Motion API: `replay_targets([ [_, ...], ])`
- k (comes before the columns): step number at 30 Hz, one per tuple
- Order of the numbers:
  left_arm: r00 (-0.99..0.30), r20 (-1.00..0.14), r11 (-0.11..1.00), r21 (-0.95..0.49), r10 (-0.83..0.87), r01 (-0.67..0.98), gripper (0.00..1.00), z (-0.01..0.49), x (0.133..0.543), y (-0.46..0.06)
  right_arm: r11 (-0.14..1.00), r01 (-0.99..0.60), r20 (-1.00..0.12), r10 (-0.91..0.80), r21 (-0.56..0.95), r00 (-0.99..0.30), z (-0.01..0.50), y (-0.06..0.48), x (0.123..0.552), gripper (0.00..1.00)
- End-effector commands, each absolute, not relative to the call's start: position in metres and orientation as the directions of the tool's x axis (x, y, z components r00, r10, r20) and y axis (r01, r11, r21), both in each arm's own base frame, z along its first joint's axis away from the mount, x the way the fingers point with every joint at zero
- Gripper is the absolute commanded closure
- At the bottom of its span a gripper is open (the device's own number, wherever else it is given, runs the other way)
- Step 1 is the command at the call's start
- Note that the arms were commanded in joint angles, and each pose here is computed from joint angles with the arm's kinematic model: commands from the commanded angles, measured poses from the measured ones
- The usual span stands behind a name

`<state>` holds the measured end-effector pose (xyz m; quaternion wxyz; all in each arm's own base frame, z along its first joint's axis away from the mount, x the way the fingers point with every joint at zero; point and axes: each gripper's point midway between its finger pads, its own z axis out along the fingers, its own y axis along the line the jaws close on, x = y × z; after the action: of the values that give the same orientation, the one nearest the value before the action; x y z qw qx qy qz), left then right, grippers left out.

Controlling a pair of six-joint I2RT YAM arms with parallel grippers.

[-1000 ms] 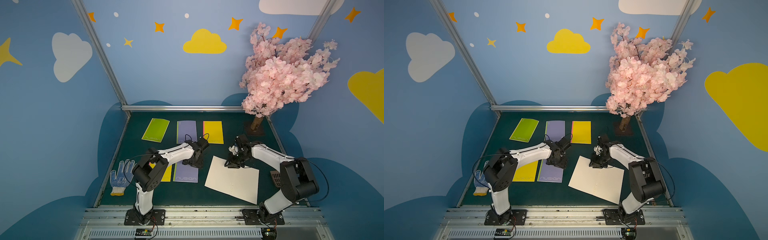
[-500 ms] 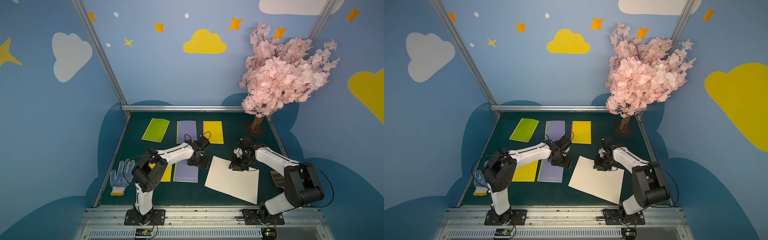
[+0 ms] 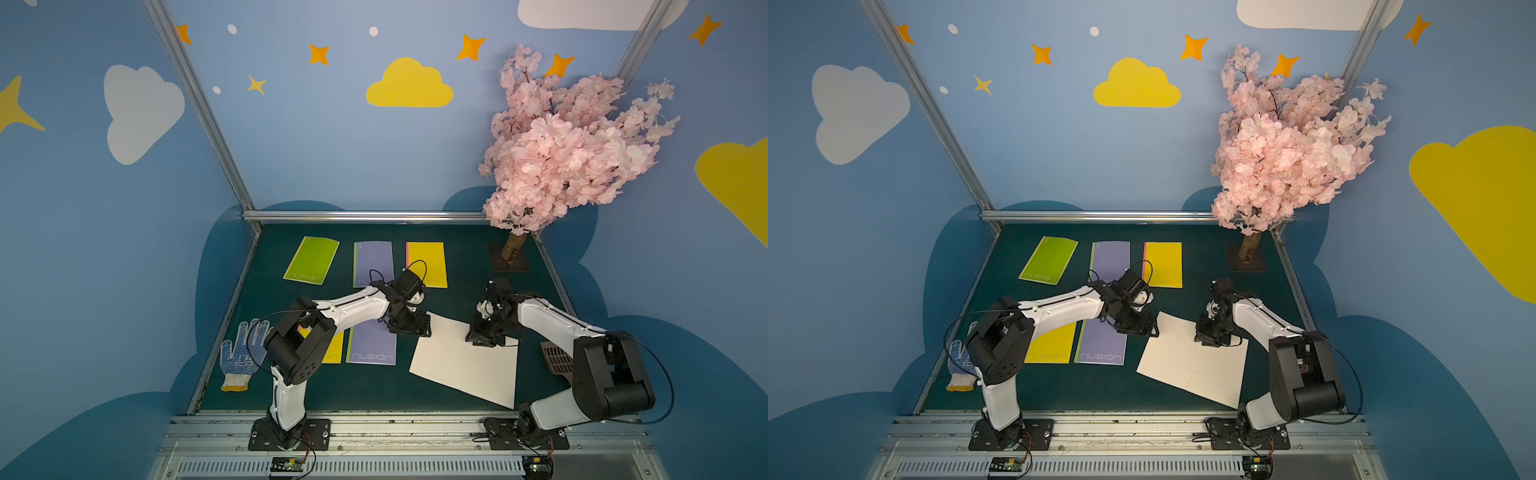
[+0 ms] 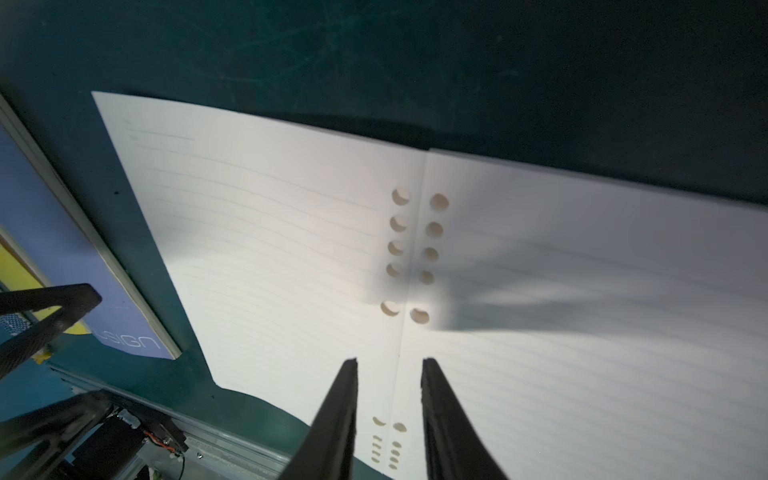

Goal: Close the notebook
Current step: Close the notebook at the center of the board.

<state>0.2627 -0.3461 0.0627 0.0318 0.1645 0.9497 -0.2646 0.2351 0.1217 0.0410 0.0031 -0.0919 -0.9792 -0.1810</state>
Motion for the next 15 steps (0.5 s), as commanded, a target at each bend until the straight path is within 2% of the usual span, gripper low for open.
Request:
replay_targets([
  [1,-0.942,-0.115,0.785,-0.525,0.317,0.328,0.24,0.055,0.255,-0.357,0.922,0.184,0.051,0.178,0.34,-0.983,0.041,0.116,0.226,0.7],
  [15,-0.939,-0.084,0.785,-0.526,0.334,0.327,0.25,0.043,0.25,-0.368,0.919,0.194,0.069,0.181,0.343,-0.981,0.036,0.111,0.217,0.7],
])
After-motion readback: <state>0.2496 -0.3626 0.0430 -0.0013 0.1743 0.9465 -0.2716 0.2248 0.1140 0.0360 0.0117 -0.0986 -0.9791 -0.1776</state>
